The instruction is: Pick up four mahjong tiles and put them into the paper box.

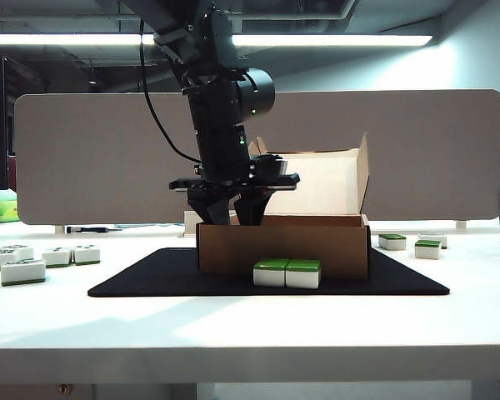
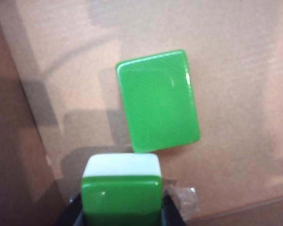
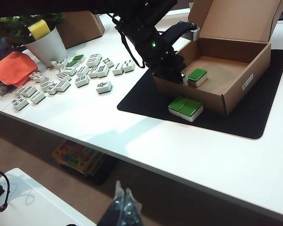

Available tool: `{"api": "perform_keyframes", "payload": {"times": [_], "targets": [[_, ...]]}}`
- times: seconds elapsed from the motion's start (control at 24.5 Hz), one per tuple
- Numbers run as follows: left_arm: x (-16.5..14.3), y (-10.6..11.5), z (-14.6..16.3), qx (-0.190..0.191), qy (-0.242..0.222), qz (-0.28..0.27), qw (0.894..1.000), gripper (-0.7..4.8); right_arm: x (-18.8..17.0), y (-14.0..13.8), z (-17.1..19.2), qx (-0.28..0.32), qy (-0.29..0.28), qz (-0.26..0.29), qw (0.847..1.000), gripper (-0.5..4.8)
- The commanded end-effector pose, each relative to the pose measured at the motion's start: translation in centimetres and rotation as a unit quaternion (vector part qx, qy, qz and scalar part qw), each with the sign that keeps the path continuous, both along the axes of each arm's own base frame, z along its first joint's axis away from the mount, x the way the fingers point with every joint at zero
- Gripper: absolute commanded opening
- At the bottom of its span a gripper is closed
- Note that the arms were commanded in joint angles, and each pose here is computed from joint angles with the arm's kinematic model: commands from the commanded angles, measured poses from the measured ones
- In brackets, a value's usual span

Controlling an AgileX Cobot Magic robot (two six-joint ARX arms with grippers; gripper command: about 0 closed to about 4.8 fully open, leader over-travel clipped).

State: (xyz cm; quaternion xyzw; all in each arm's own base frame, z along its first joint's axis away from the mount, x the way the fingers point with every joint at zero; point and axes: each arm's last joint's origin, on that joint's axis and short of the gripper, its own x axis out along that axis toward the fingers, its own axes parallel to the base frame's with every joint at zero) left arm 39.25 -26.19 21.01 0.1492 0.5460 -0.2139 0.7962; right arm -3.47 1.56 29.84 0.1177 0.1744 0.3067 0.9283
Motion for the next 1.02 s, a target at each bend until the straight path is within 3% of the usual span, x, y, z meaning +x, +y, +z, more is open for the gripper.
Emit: {"api": "perform_keyframes", "payload": {"times": [0.04,0.24,0.33,0.37,0.49,0.78,1.02], "targets": [[0.0,0.0,-0.3,0.001,0.006,-0.004,1.000,1.11,-0.3,0.0,0.1,-0.001,-0.014,0.000,1.000,-0.01],[0.1,-0.1,-0.8,0.006,0.010,-0.003,1.000,1.26,-0.3,0.0,0.1,-0.001,-0.014,0.000,1.000,-0.01],[0.2,-0.1,-1.0,0.007,0.012,-0.002,1.000,1.72,-0.3,0.0,0.1,-0.001,-0.014,0.000,1.000,-0.01],[0.2,-0.1,-1.0,0.006,0.010,-0.003,1.000,2.47,-0.3,0.0,0.1,-0.001,-0.014,0.000,1.000,-0.01],[0.3,-0.2,-0.8,0.003,0.006,-0.003,1.000,3.05,-0.3,0.0,0.1,-0.001,-0.014,0.000,1.000,-0.01],[0.2,-0.2,0.2,-0.009,-0.011,-0.004,1.000,3.11,-0.3,0.0,0.1,-0.001,-0.014,0.000,1.000,-0.01],[-1.3,0.5,5.2,-0.036,-0.052,-0.005,0.998,3.10,-0.3,0.0,0.1,-0.001,-0.014,0.000,1.000,-0.01]]}}
